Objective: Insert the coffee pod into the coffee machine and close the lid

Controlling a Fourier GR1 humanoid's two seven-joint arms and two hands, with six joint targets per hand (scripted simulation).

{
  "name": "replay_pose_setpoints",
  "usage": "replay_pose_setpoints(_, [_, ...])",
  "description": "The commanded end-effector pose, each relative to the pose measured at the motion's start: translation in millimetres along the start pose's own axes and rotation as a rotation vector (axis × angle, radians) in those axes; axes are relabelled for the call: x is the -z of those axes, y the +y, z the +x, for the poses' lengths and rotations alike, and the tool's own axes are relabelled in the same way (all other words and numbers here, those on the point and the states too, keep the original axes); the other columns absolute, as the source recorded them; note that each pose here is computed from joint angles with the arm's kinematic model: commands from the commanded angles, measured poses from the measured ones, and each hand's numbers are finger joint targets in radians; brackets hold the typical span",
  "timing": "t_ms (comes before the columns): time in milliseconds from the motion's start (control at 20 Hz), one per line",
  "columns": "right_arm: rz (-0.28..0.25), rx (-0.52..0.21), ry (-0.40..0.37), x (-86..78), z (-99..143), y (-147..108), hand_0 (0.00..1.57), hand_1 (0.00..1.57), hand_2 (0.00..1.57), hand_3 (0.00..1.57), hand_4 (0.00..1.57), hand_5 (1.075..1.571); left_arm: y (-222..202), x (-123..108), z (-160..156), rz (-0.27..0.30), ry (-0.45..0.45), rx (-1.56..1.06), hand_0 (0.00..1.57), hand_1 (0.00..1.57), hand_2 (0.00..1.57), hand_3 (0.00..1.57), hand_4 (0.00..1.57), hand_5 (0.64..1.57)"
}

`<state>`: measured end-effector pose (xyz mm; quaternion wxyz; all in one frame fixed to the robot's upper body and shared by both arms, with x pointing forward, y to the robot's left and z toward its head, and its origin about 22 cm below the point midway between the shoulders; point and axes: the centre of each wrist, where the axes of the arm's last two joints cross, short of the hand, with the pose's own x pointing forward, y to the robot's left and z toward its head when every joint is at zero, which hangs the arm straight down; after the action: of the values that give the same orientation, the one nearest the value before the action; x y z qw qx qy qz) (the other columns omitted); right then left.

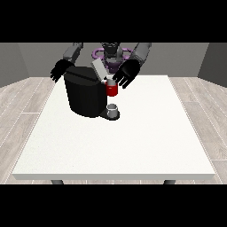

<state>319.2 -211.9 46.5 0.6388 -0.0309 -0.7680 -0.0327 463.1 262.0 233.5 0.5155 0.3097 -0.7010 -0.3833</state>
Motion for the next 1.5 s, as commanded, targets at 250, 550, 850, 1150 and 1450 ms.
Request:
replay_pose_setpoints(250, [-0.027,-0.004,0.002,0.7,-8,-7,0.00,0.00,0.00,0.00,0.46,1.571,-6,0,1,-0.043,-0.041,0.057,0.91,0.91,1.02,0.86,0.36,1.571])
replay_pose_setpoints(550, [-0.026,0.010,0.018,4.4,-5,9,0.00,0.00,0.00,0.00,0.41,1.571,-11,3,8,-0.106,-0.018,0.116,0.00,0.00,0.00,0.00,0.00,1.571])
replay_pose_setpoints(850, [-0.041,-0.020,0.052,-5.2,-21,-23,0.00,0.00,0.00,0.00,0.36,1.571,4,-2,-1,-0.108,-0.015,0.101,0.00,0.00,0.00,0.00,0.00,1.571])
replay_pose_setpoints(1150, [-0.067,-0.010,0.059,-11.3,-41,-18,0.00,0.00,0.00,0.00,0.38,1.571,-17,3,17,-0.130,-0.034,0.093,0.00,0.00,0.00,0.00,0.00,1.571])
replay_pose_setpoints(1450, [-0.091,0.011,0.147,-30.3,-46,-24,0.00,0.00,0.00,0.00,0.38,1.571,-41,-14,-20,-0.170,0.011,0.003,0.00,0.00,0.00,0.00,0.00,1.571])
